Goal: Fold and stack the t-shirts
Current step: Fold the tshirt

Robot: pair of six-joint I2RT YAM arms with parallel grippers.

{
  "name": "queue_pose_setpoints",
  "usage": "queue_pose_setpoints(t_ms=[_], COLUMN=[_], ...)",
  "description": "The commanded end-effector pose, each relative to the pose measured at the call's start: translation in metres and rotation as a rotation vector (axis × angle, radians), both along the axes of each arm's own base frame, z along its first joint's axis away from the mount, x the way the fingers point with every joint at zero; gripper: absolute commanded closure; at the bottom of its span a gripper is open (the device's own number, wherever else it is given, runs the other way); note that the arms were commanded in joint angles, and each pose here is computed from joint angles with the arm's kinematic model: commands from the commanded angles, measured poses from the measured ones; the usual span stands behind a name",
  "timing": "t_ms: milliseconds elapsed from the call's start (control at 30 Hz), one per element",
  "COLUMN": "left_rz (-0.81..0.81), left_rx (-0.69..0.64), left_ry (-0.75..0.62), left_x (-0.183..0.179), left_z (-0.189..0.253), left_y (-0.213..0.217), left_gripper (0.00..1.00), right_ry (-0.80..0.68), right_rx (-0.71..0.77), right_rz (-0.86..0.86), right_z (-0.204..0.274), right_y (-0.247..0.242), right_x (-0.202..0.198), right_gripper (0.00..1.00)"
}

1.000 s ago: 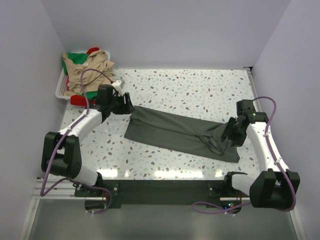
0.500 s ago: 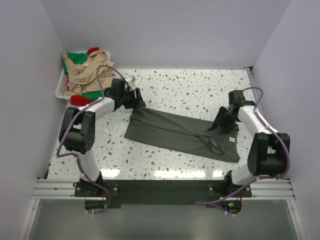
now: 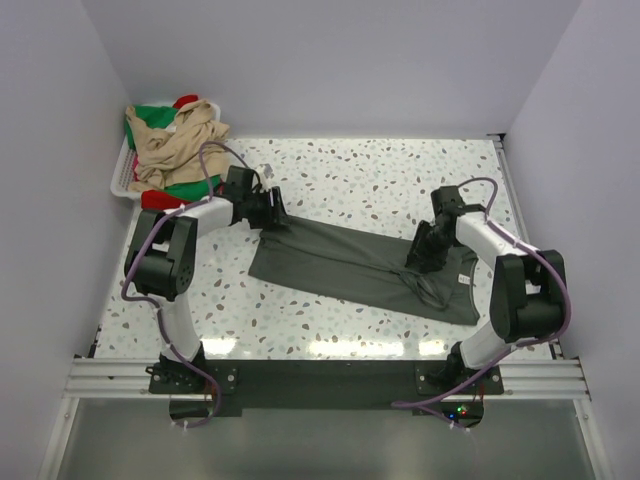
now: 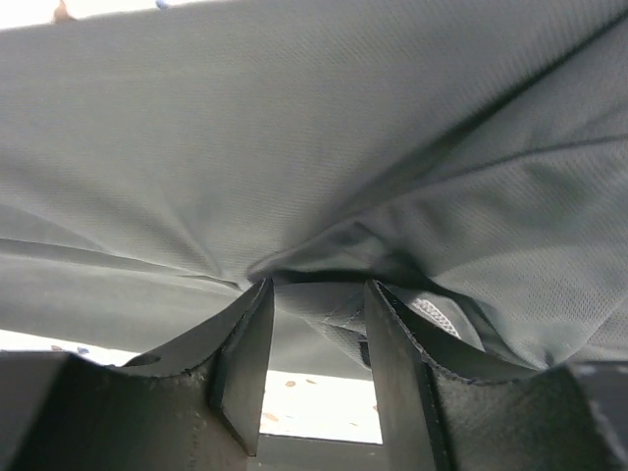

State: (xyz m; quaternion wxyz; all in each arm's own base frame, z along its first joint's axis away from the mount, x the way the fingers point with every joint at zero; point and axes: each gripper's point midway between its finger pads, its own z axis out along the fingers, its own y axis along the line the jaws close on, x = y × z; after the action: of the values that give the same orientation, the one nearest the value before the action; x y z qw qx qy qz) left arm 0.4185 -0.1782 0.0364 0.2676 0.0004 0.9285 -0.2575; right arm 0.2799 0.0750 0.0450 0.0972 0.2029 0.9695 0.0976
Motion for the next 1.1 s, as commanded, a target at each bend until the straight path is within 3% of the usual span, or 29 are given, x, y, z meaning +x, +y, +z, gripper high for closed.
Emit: queue_pose_setpoints(t_ms=[0,767,1067], left_rz=[-0.004,-0.048,-0.050], left_rx=[0.011,0.040,0.032], left_ry=[-0.013,0.007,-0.002], left_x=[-0.004,-0.026,-0.024], left_z=[0.004,-0.006,-0.002], left_y=[0.001,0.008,0.007], left_gripper=[0.38,0.37,0.37], right_ry=[-0.006,0.025,-0.012], right_rx=[0.003,-0.005,0.039], right_rz=[-0.021,-0.046,-0.033], right_z=[-0.001,0.000,-0.008], right_y=[0.001,0.009,0.018], right_x=[-0.002,-0.052,-0.042], right_gripper=[0.57,0.59,0.60])
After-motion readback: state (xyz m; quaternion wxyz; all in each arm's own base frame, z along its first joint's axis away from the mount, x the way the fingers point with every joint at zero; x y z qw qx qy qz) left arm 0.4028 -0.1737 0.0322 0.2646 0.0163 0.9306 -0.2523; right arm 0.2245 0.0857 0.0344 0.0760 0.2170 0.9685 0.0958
